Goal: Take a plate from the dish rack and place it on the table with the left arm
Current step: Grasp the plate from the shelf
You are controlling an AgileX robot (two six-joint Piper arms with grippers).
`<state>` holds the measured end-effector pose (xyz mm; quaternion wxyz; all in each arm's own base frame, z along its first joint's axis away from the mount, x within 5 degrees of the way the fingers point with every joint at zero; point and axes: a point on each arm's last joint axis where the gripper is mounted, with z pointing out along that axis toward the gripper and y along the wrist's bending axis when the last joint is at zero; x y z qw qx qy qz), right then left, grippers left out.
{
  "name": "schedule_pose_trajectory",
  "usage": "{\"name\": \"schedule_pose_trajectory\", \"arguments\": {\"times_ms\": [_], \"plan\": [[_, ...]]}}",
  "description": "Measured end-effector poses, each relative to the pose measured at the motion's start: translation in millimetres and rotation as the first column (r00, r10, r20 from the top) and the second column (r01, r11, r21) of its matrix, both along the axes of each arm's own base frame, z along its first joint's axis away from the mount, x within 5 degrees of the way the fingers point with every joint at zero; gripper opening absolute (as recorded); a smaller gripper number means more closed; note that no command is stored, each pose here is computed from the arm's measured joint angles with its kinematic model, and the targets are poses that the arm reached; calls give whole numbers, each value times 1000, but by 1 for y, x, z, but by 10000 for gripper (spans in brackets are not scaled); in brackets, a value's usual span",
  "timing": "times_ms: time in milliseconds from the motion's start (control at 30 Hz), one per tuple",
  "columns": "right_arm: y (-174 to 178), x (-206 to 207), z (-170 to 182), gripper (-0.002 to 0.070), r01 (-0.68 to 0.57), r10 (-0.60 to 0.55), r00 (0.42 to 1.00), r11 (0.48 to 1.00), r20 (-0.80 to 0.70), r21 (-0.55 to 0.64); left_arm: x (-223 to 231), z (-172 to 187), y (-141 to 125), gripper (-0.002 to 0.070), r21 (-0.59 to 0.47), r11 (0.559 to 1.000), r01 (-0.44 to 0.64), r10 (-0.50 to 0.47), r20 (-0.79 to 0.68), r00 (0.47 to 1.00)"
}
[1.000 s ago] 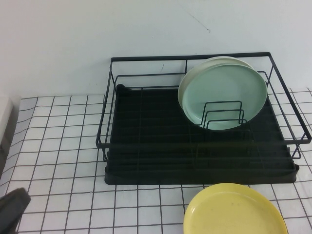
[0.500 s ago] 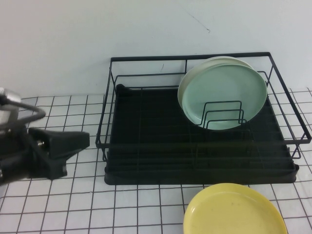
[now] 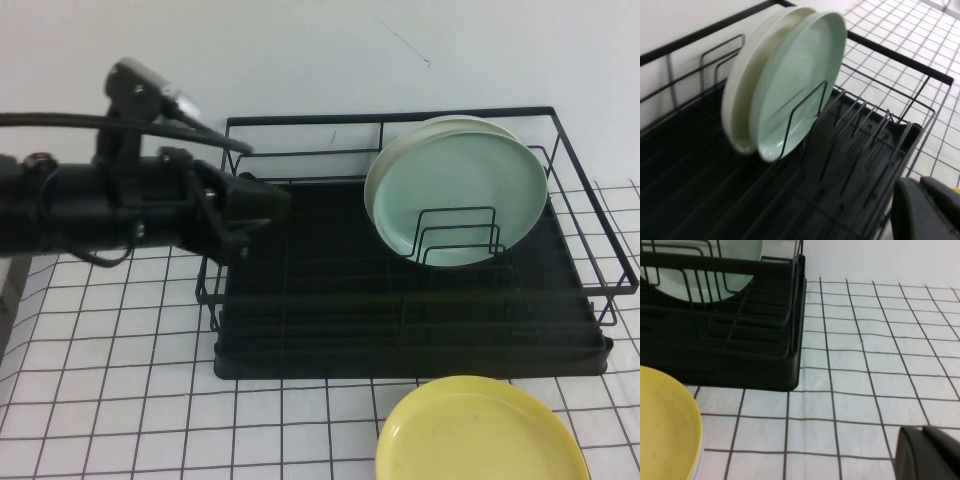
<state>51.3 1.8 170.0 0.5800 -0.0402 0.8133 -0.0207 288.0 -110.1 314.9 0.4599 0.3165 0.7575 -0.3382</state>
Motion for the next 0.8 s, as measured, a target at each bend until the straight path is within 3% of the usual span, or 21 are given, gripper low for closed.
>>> {"name": "schedule_pose_trajectory", "arguments": {"times_ms": [200,533,600,800], "plan": [[0,0,0,-1,0,0,1000,1000,0,0,35,-10,-44,-3,55,993,106,-107,27,994],[0,0,0,-1,0,0,1000,1000,0,0,77,-23,-89,15,162,966,201,-227,162,960],[0,0,0,-1,0,0,1000,1000,0,0,80,-23,-97,64,201,955,217,-260,220,940],[0,0,0,-1,0,0,1000,1000,0,0,86,-29,-112,340,252,936,245,-312,277,909]]}}
